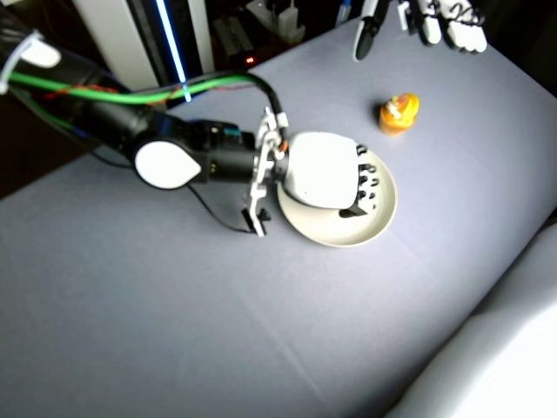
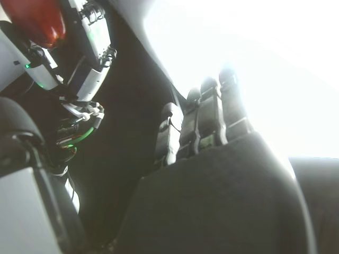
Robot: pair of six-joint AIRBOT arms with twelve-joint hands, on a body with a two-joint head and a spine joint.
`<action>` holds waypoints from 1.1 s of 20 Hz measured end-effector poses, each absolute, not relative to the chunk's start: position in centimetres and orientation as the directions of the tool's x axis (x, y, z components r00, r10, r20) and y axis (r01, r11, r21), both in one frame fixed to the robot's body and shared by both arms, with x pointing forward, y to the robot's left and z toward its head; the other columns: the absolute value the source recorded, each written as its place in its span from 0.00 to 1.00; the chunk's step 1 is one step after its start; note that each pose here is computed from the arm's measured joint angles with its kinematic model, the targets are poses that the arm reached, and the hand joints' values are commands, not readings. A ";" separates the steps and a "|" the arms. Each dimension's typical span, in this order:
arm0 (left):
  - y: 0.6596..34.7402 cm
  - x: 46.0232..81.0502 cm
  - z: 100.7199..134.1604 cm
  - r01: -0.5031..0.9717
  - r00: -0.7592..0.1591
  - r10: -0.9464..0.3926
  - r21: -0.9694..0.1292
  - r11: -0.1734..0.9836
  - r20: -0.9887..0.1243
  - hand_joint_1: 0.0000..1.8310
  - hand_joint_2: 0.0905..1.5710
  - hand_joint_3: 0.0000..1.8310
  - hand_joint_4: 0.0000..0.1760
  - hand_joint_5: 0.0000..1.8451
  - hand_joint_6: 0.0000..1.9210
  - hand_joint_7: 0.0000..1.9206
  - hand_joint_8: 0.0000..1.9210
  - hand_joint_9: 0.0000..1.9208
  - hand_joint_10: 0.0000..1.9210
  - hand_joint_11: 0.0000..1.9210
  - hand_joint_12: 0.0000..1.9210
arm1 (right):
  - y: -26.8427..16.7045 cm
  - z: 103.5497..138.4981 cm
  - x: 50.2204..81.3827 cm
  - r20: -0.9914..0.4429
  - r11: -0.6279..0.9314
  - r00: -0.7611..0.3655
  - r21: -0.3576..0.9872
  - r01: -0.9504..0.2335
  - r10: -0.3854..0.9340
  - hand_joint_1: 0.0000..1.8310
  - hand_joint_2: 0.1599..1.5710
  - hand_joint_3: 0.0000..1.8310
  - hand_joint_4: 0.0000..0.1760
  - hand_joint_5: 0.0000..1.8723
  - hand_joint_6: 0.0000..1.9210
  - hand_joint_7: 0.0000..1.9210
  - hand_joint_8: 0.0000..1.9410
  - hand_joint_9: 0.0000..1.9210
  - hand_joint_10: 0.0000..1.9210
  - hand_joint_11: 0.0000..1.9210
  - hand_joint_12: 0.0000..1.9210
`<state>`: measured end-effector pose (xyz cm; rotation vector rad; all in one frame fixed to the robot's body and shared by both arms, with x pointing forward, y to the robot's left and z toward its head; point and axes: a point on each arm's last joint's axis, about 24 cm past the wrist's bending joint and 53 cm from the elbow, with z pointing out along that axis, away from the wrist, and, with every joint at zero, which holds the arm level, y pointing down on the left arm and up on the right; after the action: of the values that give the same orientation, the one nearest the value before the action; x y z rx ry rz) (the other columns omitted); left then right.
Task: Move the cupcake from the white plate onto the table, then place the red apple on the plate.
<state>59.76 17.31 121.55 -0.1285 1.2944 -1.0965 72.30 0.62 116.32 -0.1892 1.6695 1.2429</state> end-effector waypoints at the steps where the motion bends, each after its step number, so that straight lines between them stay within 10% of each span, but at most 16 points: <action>1: 17.4 59.8 121.5 0.572 -0.122 -0.705 -0.631 0.525 -0.698 0.48 0.51 0.00 0.92 0.01 0.00 0.00 0.00 0.00 0.00 0.01 0.05 | 0.7 116.3 72.3 -0.770 0.458 -0.488 0.637 -0.620 0.411 0.60 0.56 0.00 0.00 0.45 0.00 0.48 0.10 0.37 0.35 0.19 0.71; 5: 17.4 59.8 121.5 0.571 -0.124 -0.707 -0.633 0.522 -0.696 0.47 0.50 0.00 0.91 0.01 0.00 0.01 0.00 0.00 0.00 0.03 0.05 | 0.6 116.1 72.3 -0.758 0.453 -0.497 0.652 -0.608 0.423 0.61 0.56 0.00 0.00 0.45 0.00 0.45 0.15 0.31 0.50 0.20 0.76; 9: 17.4 59.8 121.7 0.574 -0.121 -0.711 -0.633 0.519 -0.693 0.45 0.51 0.00 0.99 0.00 0.00 0.00 0.00 0.00 0.00 0.02 0.05 | 0.5 115.7 72.1 -0.746 0.447 -0.510 0.665 -0.598 0.428 0.62 0.58 0.00 0.00 0.41 0.00 0.39 0.00 0.36 0.10 0.17 0.54; 12: 17.4 59.7 121.8 0.576 -0.119 -0.713 -0.633 0.517 -0.690 0.45 0.51 0.00 1.00 0.00 0.00 0.00 0.00 0.00 0.00 0.01 0.05 | 0.2 115.6 72.0 -0.748 0.452 -0.511 0.663 -0.597 0.423 0.60 0.58 0.00 0.00 0.34 0.00 0.31 0.00 0.30 0.01 0.09 0.49; 22: 17.5 59.7 122.0 0.581 -0.112 -0.718 -0.632 0.513 -0.687 0.46 0.51 0.00 0.95 0.01 0.00 0.01 0.00 0.00 0.00 0.00 0.07 | -1.4 115.0 72.1 -0.742 0.473 -0.516 0.671 -0.571 0.429 0.59 0.56 0.00 0.00 0.26 0.00 0.19 0.00 0.19 0.00 0.00 0.44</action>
<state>59.68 17.52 122.02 -0.1383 1.2712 -1.1060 72.13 -1.36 115.00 -0.1224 1.7130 1.2407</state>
